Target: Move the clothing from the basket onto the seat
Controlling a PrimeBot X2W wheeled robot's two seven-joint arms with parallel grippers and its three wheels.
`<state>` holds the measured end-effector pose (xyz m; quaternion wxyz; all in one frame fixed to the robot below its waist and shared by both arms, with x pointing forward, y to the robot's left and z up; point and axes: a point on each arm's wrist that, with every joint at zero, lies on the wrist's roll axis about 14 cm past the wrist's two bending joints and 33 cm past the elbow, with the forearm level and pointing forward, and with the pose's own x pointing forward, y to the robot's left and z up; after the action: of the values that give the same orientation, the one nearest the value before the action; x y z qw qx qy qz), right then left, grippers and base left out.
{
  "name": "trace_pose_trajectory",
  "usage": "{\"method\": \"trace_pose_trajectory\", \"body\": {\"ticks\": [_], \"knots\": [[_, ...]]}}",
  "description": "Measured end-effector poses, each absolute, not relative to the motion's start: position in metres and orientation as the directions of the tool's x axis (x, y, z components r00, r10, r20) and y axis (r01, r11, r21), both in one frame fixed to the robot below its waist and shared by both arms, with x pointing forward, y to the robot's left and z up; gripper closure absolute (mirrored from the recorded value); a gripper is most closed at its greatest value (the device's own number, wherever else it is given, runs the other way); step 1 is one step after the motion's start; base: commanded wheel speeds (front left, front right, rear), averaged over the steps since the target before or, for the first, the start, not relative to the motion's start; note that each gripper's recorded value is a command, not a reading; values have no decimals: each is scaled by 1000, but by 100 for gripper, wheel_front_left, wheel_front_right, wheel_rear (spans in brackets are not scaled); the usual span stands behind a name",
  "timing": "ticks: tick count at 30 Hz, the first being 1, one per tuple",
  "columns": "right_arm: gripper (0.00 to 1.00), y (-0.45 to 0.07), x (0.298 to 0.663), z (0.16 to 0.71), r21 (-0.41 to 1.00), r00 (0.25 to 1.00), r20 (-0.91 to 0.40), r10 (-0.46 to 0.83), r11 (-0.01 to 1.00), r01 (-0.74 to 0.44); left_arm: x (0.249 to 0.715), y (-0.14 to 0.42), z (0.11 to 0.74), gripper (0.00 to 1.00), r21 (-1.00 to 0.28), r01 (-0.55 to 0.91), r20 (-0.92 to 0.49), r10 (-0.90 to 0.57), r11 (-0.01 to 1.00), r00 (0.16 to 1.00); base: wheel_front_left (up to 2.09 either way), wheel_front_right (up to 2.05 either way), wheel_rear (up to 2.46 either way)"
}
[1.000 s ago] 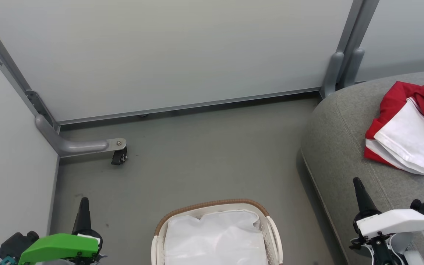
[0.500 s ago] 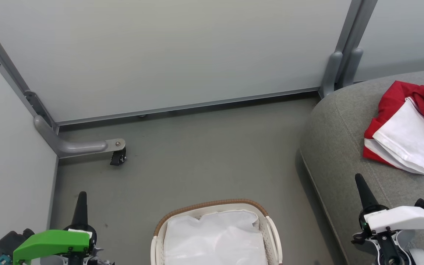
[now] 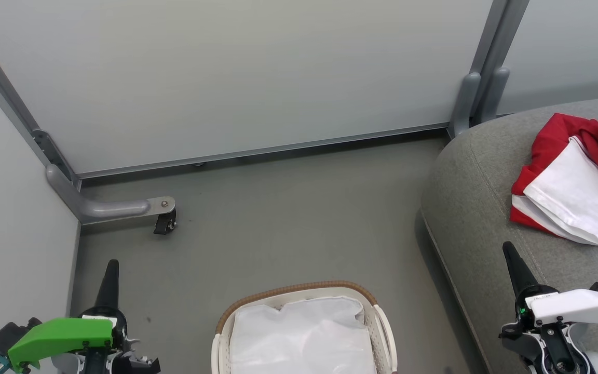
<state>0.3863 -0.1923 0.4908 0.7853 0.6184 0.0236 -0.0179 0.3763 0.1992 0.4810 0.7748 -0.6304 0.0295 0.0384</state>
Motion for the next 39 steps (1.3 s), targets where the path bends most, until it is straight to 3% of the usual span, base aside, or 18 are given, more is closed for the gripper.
{"method": "trace_pose_trajectory", "body": {"ticks": [33, 39], "knots": [[100, -199, 387, 504, 1000, 1000, -10, 1, -5, 10, 387, 199, 503, 100, -1000, -14, -14, 0, -5, 1000, 0, 0, 0], [100, -199, 388, 504, 1000, 1000, -10, 1, -6, 10, 388, 199, 504, 100, -1000, -12, -12, 0, -6, 1000, 0, 0, 0]]}}
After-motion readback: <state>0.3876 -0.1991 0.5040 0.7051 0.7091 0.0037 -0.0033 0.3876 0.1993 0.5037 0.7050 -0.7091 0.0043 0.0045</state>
